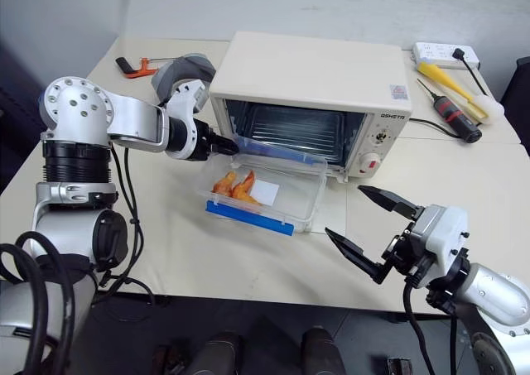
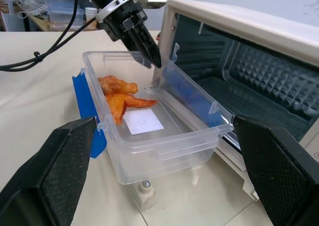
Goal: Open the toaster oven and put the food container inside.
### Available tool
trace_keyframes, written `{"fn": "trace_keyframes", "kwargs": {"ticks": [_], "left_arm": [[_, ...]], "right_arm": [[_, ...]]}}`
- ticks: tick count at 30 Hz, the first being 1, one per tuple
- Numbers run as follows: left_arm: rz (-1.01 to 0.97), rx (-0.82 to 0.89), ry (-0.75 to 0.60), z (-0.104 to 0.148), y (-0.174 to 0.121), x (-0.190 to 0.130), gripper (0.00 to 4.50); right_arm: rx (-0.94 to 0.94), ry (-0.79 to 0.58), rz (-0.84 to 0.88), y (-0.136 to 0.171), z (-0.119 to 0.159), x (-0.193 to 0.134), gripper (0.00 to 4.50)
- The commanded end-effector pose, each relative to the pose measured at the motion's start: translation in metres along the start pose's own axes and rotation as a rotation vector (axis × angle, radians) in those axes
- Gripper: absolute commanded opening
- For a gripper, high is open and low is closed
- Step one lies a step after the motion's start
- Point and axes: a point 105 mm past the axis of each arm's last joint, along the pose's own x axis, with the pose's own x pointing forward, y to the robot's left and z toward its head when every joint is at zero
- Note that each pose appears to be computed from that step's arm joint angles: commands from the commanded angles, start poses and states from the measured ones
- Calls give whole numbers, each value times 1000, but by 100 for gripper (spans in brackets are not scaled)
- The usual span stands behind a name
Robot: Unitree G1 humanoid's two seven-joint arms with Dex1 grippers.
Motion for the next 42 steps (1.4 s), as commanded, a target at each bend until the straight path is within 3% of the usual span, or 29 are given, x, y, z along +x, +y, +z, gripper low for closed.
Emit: {"fn": "trace_keyframes", "kwargs": {"ticks": [1,4,7,10,14,16,19,22,25,28,35,42], "left_arm": [[-131,-42,-109,21,-9,-21,230],[-283,-33,-120,17,-9,-40,230],[-306,17,-133,8,6,-56,233],[-268,154,-193,-2,42,-69,174],[-253,376,-208,-14,72,-80,55],[-309,564,-123,-37,75,-84,0],[-433,776,-18,-74,73,-83,0],[-539,839,11,-97,65,-78,0],[-629,796,9,-112,50,-69,0],[-636,838,-1,-123,40,-53,0],[-482,745,-296,-90,17,-4,0],[-354,675,-509,-58,6,24,0]], "right_arm": [[-13,-11,10,4,6,0,450],[69,-6,77,13,1,2,450],[133,40,165,24,-7,2,395],[168,125,243,36,-21,1,300],[208,233,321,54,-40,-6,161],[242,275,369,66,-47,-10,92],[250,312,408,78,-58,-6,2],[239,310,388,79,-68,8,2],[244,283,351,76,-72,29,2],[215,249,294,65,-71,49,2],[102,163,61,4,-54,90,2],[-15,135,-25,-39,-52,112,2]]}}
